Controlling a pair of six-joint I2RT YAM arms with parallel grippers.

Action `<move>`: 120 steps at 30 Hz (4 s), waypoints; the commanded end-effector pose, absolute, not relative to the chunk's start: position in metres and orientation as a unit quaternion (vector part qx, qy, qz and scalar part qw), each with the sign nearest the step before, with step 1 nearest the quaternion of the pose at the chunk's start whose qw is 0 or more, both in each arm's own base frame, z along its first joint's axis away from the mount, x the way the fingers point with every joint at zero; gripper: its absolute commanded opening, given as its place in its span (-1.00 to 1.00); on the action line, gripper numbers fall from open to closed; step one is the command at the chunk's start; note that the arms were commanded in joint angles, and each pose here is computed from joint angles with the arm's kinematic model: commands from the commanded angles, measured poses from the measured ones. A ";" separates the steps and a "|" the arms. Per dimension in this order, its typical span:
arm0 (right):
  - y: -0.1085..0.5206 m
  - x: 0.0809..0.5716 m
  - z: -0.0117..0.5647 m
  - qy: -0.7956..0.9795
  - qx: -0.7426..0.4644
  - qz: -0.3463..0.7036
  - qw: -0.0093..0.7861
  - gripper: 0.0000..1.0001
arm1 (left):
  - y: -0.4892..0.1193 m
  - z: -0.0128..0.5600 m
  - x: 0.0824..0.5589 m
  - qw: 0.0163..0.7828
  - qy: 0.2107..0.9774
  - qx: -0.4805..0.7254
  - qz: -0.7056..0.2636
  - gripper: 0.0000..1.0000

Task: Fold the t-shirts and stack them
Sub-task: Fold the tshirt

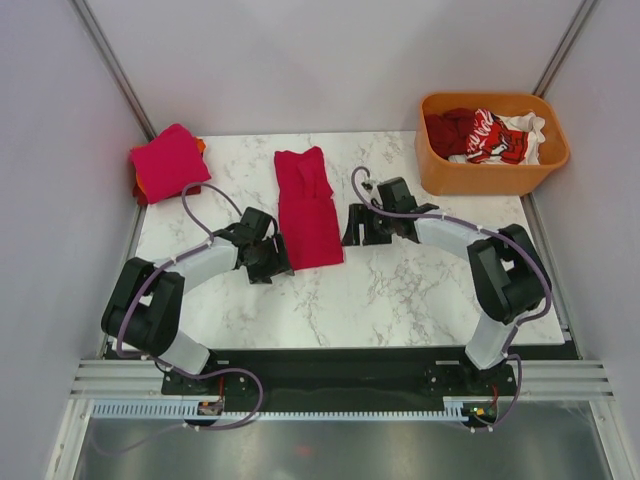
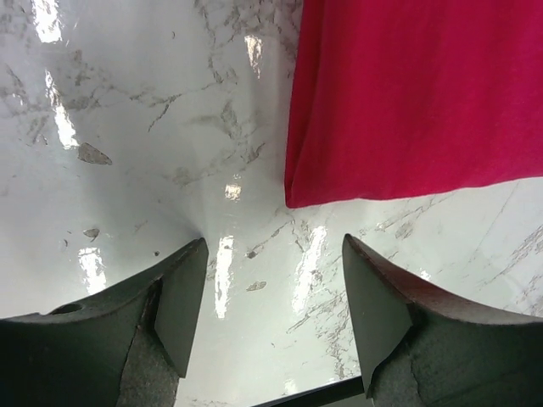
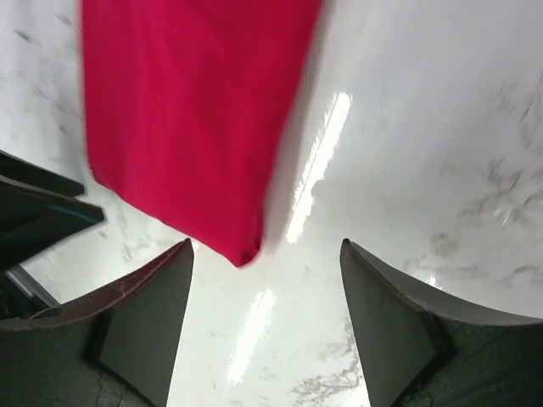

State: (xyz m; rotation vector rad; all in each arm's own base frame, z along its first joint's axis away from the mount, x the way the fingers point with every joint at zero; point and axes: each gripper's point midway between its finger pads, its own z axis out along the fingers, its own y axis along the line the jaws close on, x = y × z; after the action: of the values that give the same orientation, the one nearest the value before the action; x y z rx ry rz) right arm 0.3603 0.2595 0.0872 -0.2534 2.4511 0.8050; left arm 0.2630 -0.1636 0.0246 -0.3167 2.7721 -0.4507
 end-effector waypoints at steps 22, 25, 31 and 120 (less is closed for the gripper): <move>0.278 0.291 0.000 0.925 -0.117 0.331 0.148 -0.09 | -0.167 0.045 0.301 0.238 0.949 -0.121 -0.168 0.40; 0.276 0.286 -0.009 0.927 -0.113 0.329 0.139 -0.40 | -0.169 0.037 0.303 0.231 0.951 -0.125 -0.166 0.37; 0.275 0.285 -0.013 0.928 -0.112 0.327 0.136 -0.31 | -0.172 0.031 0.304 0.225 0.950 -0.131 -0.171 0.31; 0.261 0.242 0.156 0.900 -0.067 0.337 0.268 -1.00 | -0.193 0.151 0.217 0.263 0.910 -0.131 -0.293 -0.95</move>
State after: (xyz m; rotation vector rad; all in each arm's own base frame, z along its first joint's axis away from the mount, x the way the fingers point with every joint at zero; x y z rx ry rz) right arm 0.2294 0.2673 0.1325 -0.1906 2.4612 0.9848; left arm 0.2080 -0.1942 0.1286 -0.3520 2.4789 -0.8202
